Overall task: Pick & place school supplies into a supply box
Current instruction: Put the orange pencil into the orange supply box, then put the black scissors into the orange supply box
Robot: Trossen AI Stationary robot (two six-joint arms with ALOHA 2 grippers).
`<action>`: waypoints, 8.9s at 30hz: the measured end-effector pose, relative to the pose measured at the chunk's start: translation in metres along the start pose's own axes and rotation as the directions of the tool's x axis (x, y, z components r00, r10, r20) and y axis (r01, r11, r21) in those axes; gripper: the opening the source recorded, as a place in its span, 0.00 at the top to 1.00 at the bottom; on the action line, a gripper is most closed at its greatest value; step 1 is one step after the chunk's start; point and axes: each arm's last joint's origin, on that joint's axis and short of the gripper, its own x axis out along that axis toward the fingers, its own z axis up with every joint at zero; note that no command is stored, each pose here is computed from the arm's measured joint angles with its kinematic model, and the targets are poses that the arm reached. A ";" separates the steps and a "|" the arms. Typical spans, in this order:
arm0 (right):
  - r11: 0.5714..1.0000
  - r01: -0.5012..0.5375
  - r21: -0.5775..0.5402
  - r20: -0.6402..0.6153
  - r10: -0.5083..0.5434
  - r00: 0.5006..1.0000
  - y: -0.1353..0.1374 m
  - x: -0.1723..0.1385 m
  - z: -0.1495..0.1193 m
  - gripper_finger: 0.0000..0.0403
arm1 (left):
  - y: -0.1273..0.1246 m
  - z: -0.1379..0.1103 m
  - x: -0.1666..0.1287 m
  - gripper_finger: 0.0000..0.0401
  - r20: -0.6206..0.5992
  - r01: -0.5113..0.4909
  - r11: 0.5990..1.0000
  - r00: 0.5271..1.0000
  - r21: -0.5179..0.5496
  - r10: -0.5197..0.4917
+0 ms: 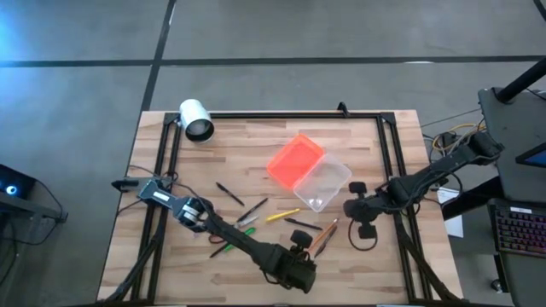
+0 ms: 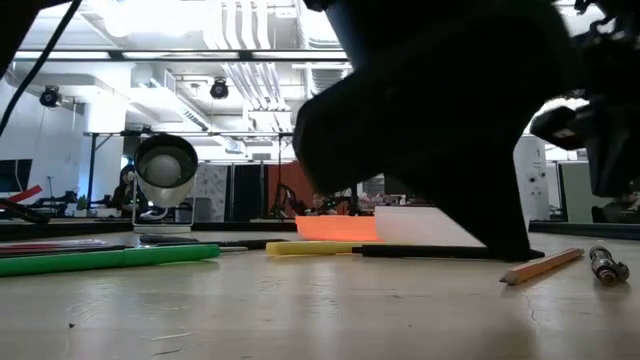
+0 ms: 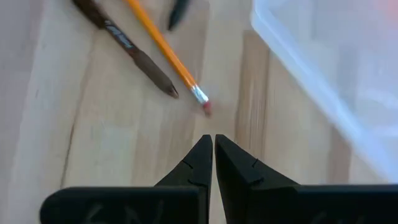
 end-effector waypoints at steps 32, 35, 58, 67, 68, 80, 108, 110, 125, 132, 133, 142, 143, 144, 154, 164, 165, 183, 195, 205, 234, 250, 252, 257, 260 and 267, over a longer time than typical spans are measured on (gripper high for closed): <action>0.894 0.073 -0.443 -0.026 -0.094 0.995 0.006 0.034 0.012 0.53 | -0.005 -0.010 0.014 1.00 -0.024 -0.003 0.997 1.000 -0.083 0.001; 0.896 0.073 -0.439 -0.027 -0.094 0.995 0.006 0.034 0.012 0.53 | -0.006 -0.011 0.015 1.00 -0.024 -0.005 0.997 1.000 -0.083 0.003; 0.907 0.037 -0.420 -0.090 -0.082 0.993 0.004 0.031 0.006 0.53 | 0.006 -0.010 0.019 1.00 -0.016 -0.016 0.987 1.000 -0.159 0.013; 0.913 0.031 -0.406 -0.116 -0.085 0.990 0.004 0.031 0.003 0.53 | 0.006 -0.010 0.019 1.00 -0.013 -0.016 0.983 1.000 -0.184 0.014; 0.914 0.026 -0.405 -0.118 -0.081 0.990 0.004 0.031 0.003 0.53 | 0.006 -0.010 0.020 1.00 -0.012 -0.016 0.983 1.000 -0.185 0.014; 0.951 -0.040 -0.308 -0.077 0.017 0.997 0.008 0.032 0.009 0.53 | 0.006 -0.011 0.022 1.00 -0.005 -0.009 0.981 1.000 -0.192 0.009; 0.938 -0.044 -0.345 -0.116 0.004 0.993 0.009 0.052 0.002 0.71 | 0.009 -0.011 0.023 1.00 -0.002 -0.033 0.973 0.999 -0.229 0.033; 0.941 -0.044 -0.336 -0.133 -0.001 0.991 0.010 0.055 0.003 0.72 | 0.009 -0.011 0.023 1.00 -0.002 -0.035 0.972 0.999 -0.234 0.035; 0.955 -0.038 -0.294 -0.142 -0.005 0.990 0.011 0.047 0.010 0.87 | 0.009 -0.011 0.024 1.00 -0.002 -0.037 0.969 0.999 -0.243 0.037; 0.955 -0.030 -0.295 -0.160 -0.019 0.987 0.010 0.043 0.012 0.97 | 0.014 -0.006 0.014 1.00 0.000 -0.038 0.964 0.999 -0.264 0.040; 0.955 -0.030 -0.295 -0.159 -0.018 0.987 0.011 0.043 0.012 0.97 | 0.016 -0.005 0.010 1.00 0.001 -0.044 0.959 0.999 -0.279 0.046; 0.956 0.080 -0.282 -0.097 -0.111 0.989 0.007 0.020 0.024 0.98 | 0.034 -0.007 -0.044 1.00 -0.072 -0.118 0.868 0.993 -0.482 0.095; 0.956 0.100 -0.275 -0.078 -0.126 0.989 0.006 0.014 0.026 0.98 | 0.035 -0.008 -0.050 1.00 -0.080 -0.122 0.846 0.992 -0.518 0.094; 0.958 0.118 -0.261 -0.062 -0.139 0.988 0.005 0.007 0.028 0.98 | 0.036 -0.008 -0.057 1.00 -0.085 -0.125 0.824 0.992 -0.553 0.094; 0.946 0.321 0.040 -0.053 -0.319 0.946 -0.045 -0.025 0.030 0.98 | 0.034 -0.003 -0.093 1.00 -0.029 -0.100 0.636 0.992 -0.766 0.122; 0.957 0.289 -0.011 -0.284 -0.280 0.917 -0.090 -0.013 0.041 0.97 | 0.029 0.000 -0.103 1.00 -0.002 -0.054 0.443 0.993 -0.895 0.117; 0.960 0.277 -0.053 -0.322 -0.279 0.905 -0.091 -0.011 0.041 0.97 | 0.029 0.000 -0.105 1.00 -0.001 -0.053 0.435 0.993 -0.899 0.119; 0.953 0.157 -0.259 -0.402 -0.254 0.879 -0.094 0.010 0.047 0.97 | 0.025 -0.009 -0.112 1.00 -0.074 -0.152 0.433 0.978 -0.888 0.193; 0.941 0.254 -0.225 -0.389 -0.326 0.862 -0.096 0.010 0.049 0.66 | 0.024 -0.010 -0.112 1.00 -0.078 -0.149 0.385 0.978 -0.911 0.194; 0.881 0.472 0.008 -0.173 -0.464 0.869 -0.095 -0.047 0.044 0.45 | 0.061 -0.032 -0.136 1.00 -0.247 -0.232 -0.098 0.952 -0.968 0.181; 0.918 0.115 0.380 -0.037 -0.109 0.993 -0.064 -0.082 0.023 0.45 | 0.058 -0.135 -0.091 0.72 -0.583 -0.426 0.500 0.784 -0.754 -0.212; 0.910 0.033 0.414 0.006 -0.039 0.999 -0.062 -0.078 0.030 0.45 | 0.052 -0.222 -0.115 0.72 -0.294 -0.142 0.401 0.891 -0.905 -0.345; 0.903 0.034 0.428 0.000 -0.038 0.999 -0.062 -0.076 0.031 0.45 | 0.051 -0.230 -0.114 0.72 -0.319 -0.162 0.408 0.880 -0.899 -0.353; 0.898 0.047 0.437 -0.033 -0.036 0.999 -0.062 -0.069 0.034 0.45 | 0.038 -0.234 -0.116 0.72 -0.310 -0.095 0.450 0.846 -0.888 -0.434; 0.898 0.058 0.436 -0.062 -0.035 0.997 -0.062 -0.064 0.036 0.45 | 0.023 -0.227 -0.122 0.72 -0.266 0.010 0.545 0.865 -0.838 -0.425; 0.903 0.078 0.422 -0.114 -0.032 0.993 -0.063 -0.047 0.043 0.45 | 0.001 -0.226 -0.131 0.72 -0.249 -0.007 0.633 0.922 -0.774 -0.295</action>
